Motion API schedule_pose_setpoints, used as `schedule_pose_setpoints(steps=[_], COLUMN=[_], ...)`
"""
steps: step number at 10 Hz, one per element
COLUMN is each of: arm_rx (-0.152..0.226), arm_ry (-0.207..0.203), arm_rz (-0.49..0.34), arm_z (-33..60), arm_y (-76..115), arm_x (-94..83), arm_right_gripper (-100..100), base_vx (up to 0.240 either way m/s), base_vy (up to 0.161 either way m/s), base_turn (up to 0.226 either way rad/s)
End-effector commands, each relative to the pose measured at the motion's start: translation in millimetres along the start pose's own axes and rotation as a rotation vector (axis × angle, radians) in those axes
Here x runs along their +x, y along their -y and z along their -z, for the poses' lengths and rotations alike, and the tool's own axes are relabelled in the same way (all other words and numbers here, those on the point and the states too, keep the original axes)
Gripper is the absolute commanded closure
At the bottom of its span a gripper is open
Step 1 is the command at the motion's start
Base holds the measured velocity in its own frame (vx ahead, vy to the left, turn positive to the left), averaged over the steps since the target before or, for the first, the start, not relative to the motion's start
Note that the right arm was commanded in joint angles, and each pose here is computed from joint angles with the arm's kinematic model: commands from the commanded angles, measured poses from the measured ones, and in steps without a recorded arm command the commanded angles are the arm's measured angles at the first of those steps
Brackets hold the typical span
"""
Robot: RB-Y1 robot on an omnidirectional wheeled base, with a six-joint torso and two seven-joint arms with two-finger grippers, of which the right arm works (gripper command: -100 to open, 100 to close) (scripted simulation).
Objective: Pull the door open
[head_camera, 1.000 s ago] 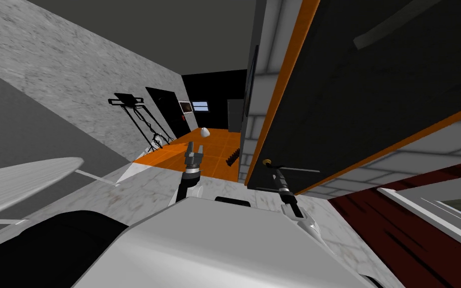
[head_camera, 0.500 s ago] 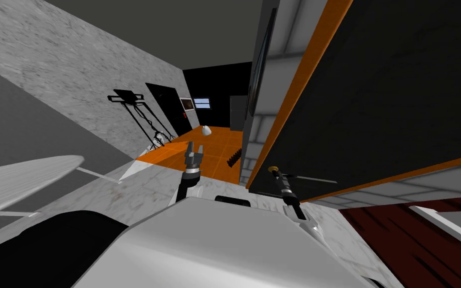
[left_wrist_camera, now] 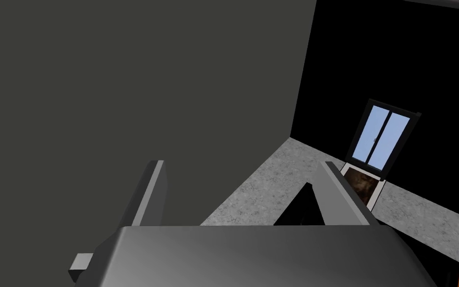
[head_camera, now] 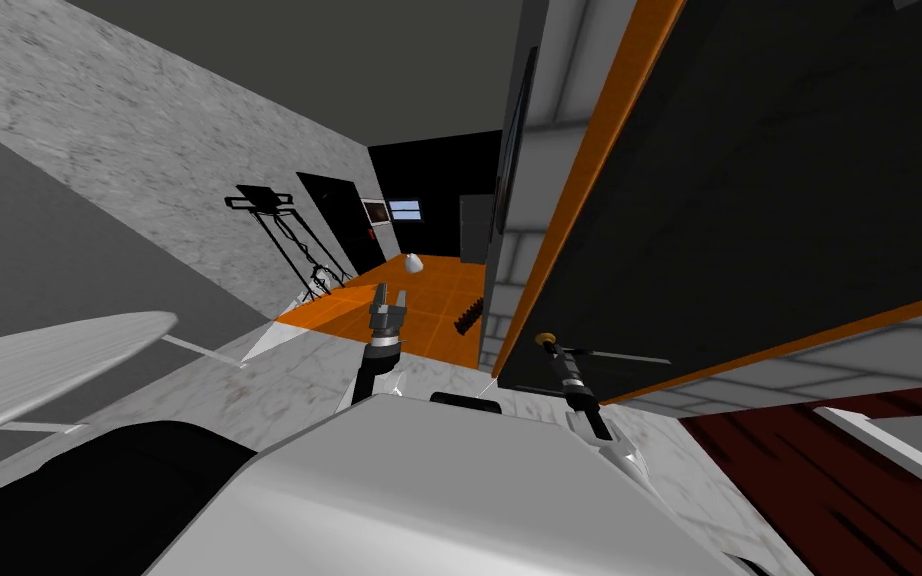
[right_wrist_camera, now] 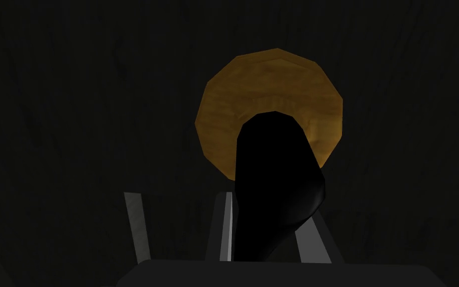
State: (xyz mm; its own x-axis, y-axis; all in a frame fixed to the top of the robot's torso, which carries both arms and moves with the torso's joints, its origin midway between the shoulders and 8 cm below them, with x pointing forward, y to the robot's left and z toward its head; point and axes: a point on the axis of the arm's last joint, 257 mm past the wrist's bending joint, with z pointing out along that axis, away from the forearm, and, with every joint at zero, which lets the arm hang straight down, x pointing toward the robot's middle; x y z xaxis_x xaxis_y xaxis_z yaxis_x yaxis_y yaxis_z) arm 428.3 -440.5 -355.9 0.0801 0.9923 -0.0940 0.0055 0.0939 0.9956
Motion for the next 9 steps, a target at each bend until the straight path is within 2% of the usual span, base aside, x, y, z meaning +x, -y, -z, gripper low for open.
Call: schedule_pose_setpoints(steps=[1, 2, 6, 9], arm_rx=[-0.003, -0.004, -0.010, -0.010], arm_ry=[-0.014, -0.019, -0.069, -0.099], arm_rz=[0.003, 0.003, 0.008, 0.008], arm_z=[7.4, 9.7, 34.1, 48.1], arm_y=[0.2, 0.3, 0.6, 0.6], arm_x=[-3.4, -4.4, -13.6, -18.0], arm_right_gripper=[100, 100, 100, 100], base_vx=[-0.089, -0.161, -0.200, -0.184], base_vy=[-0.050, -0.102, -0.098, -0.073], base_turn=[0.189, 0.172, 0.200, 0.164])
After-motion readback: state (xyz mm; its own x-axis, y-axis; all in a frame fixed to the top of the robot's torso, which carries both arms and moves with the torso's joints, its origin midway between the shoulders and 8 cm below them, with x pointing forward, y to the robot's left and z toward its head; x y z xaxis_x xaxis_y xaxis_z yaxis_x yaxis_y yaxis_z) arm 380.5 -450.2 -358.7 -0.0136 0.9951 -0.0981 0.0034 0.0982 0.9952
